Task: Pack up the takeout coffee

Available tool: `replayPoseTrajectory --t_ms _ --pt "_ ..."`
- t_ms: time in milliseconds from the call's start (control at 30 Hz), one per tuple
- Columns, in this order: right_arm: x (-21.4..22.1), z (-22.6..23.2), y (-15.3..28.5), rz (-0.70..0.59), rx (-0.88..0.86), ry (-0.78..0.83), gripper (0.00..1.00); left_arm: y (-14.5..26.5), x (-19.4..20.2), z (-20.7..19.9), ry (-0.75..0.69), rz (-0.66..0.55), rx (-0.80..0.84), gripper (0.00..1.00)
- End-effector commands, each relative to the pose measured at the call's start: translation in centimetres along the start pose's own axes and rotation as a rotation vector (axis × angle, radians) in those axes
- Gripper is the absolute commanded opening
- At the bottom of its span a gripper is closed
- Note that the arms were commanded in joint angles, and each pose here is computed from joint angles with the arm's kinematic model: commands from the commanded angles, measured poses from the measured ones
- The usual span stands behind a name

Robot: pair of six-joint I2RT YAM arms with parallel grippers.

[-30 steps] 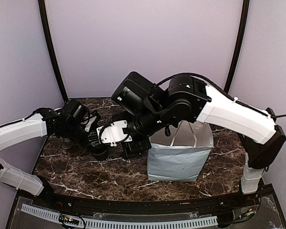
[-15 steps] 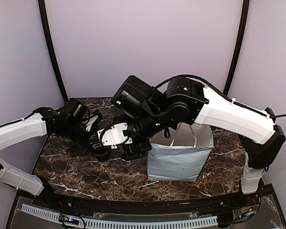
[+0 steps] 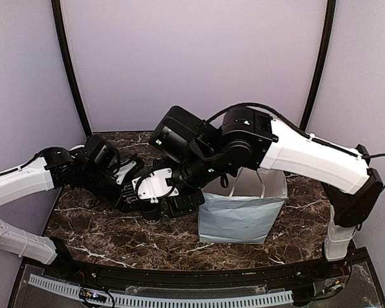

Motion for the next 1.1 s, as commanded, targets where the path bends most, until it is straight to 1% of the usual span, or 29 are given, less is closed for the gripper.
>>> replayPoseTrajectory --t_ms 0,67,100,167,200,233,267,300,400,467,600,767,933,1067 --pt "-0.4 -0.1 0.9 -0.039 0.032 0.014 0.77 2.0 -0.4 0.0 0.028 -0.049 -0.078 0.69" --pt "-0.8 -0.3 0.7 -0.045 0.040 0.006 0.76 3.2 -0.7 0.3 0.056 -0.102 -0.151 0.73" --pt "-1.0 -0.4 0.6 -0.051 0.038 0.000 0.76 3.8 -0.8 0.6 0.065 -0.127 -0.194 0.78" --pt "-1.3 -0.5 0.6 -0.066 0.035 -0.003 0.76 3.9 -1.3 1.1 0.086 -0.160 -0.218 0.83" --pt "-1.4 -0.5 0.6 -0.072 0.036 -0.003 0.76 3.8 -1.7 1.2 0.087 -0.182 -0.217 0.85" --pt "-1.5 -0.6 0.6 -0.076 0.039 -0.003 0.76 3.3 -2.1 1.7 0.099 -0.174 -0.209 0.86" --pt "-1.6 -0.7 0.6 -0.077 0.040 -0.003 0.76 3.1 -2.7 1.8 0.099 -0.190 -0.201 0.87" --pt "-1.6 -0.7 0.7 -0.079 0.043 -0.004 0.76 2.2 -3.0 2.2 0.108 -0.166 -0.196 0.88" --pt "-1.5 -0.7 1.0 -0.076 0.044 -0.011 0.76 0.9 -4.4 2.7 0.124 -0.157 -0.197 0.89" --pt "-1.3 -0.6 1.1 -0.066 0.045 -0.014 0.76 -0.9 -5.0 3.1 0.131 -0.121 -0.175 0.90" --pt "-0.7 -0.4 1.3 -0.044 0.050 -0.015 0.77 -3.0 -5.3 3.3 0.136 -0.080 -0.131 0.90" --pt "-0.5 -0.3 1.2 -0.037 0.048 -0.011 0.77 -4.3 -4.7 3.3 0.132 -0.050 -0.076 0.89" --pt "-0.5 0.2 0.3 -0.027 0.005 0.000 0.77 -4.9 -3.7 2.5 0.127 -0.036 0.061 0.83" --pt "-0.6 0.2 0.0 -0.035 -0.009 0.006 0.77 -5.2 -2.7 2.1 0.139 -0.011 0.118 0.79"
Point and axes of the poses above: each gripper's point midway between its finger pads, its own y axis back along the fingers, its own z axis along the line the jaws close on, x = y × z, the point moved 10 cm from there along y, back along the fingers, and after that the axes turned 8 degrees about -y, right-handed, at the moved point
